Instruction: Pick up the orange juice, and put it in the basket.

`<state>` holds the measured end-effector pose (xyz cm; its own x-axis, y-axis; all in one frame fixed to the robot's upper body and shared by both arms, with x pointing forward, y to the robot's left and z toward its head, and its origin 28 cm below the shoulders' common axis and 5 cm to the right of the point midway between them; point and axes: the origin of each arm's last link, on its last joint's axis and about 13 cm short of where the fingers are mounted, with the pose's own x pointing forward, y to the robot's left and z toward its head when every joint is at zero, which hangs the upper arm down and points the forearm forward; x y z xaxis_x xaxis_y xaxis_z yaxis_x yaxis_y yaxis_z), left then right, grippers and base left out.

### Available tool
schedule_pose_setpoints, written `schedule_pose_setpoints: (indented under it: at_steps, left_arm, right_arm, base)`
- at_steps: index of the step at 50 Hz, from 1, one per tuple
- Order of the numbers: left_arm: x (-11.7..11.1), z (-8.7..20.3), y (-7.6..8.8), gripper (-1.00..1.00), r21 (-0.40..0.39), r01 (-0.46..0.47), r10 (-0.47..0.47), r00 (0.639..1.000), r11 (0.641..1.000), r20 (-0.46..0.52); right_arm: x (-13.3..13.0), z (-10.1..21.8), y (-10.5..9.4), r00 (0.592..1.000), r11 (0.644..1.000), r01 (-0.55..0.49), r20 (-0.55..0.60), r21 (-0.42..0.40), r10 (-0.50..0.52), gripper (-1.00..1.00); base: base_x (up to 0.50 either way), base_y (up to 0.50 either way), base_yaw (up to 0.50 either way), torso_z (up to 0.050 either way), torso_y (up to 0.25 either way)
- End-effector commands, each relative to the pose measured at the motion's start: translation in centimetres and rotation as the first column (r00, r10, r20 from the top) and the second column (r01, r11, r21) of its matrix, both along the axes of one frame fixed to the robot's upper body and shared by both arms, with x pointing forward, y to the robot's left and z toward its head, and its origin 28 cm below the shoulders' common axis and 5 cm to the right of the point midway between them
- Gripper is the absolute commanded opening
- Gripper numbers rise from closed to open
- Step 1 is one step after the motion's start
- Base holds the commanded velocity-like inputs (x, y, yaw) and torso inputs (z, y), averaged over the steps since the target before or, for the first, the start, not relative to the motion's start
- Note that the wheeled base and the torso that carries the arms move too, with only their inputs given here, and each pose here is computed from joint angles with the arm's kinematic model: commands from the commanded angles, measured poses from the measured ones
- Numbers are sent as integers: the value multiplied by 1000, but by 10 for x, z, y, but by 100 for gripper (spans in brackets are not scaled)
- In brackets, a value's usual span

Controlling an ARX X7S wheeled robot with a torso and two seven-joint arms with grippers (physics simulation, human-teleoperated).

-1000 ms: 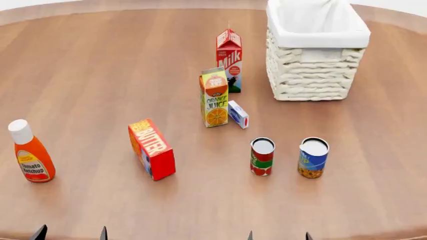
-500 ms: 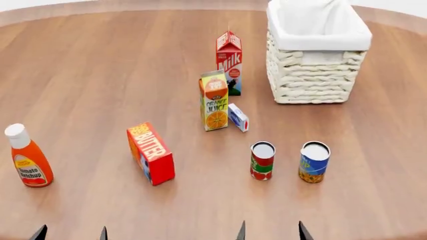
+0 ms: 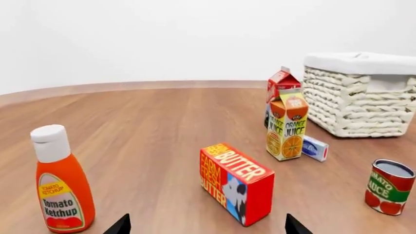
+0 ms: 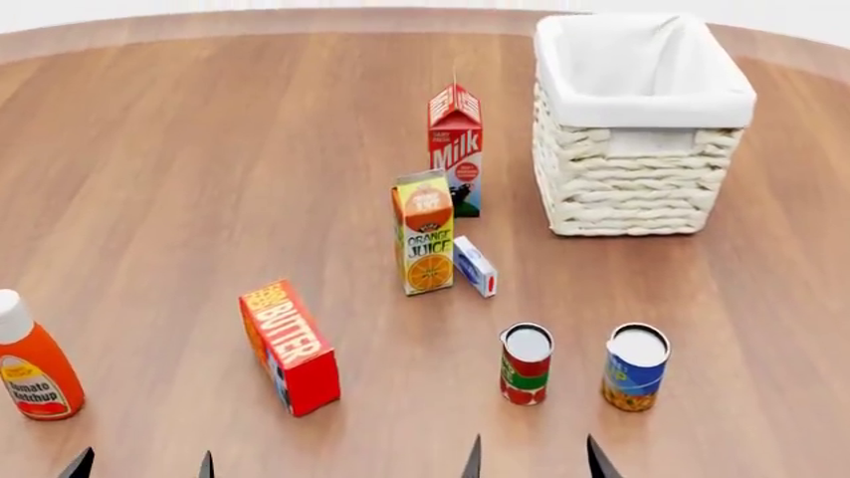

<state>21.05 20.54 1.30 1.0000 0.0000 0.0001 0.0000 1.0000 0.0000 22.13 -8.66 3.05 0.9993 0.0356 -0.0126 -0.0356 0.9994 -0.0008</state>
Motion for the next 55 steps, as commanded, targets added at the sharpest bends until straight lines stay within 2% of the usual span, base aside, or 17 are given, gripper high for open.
schedule_pose_setpoints:
  at_steps: [1, 55]
  left_arm:
    - [0, 0, 0, 100, 0, 0, 0, 1000, 1000, 0]
    - [0, 0, 0, 100, 0, 0, 0, 1000, 1000, 0]
  right_arm:
    - [0, 1, 1, 1000, 1000, 0, 2, 1, 0, 100]
    - [0, -1, 2, 1000, 1000, -9, -3, 6, 9, 100]
  base:
    - [223, 0, 0, 0, 0]
    - [264, 0, 0, 0, 0]
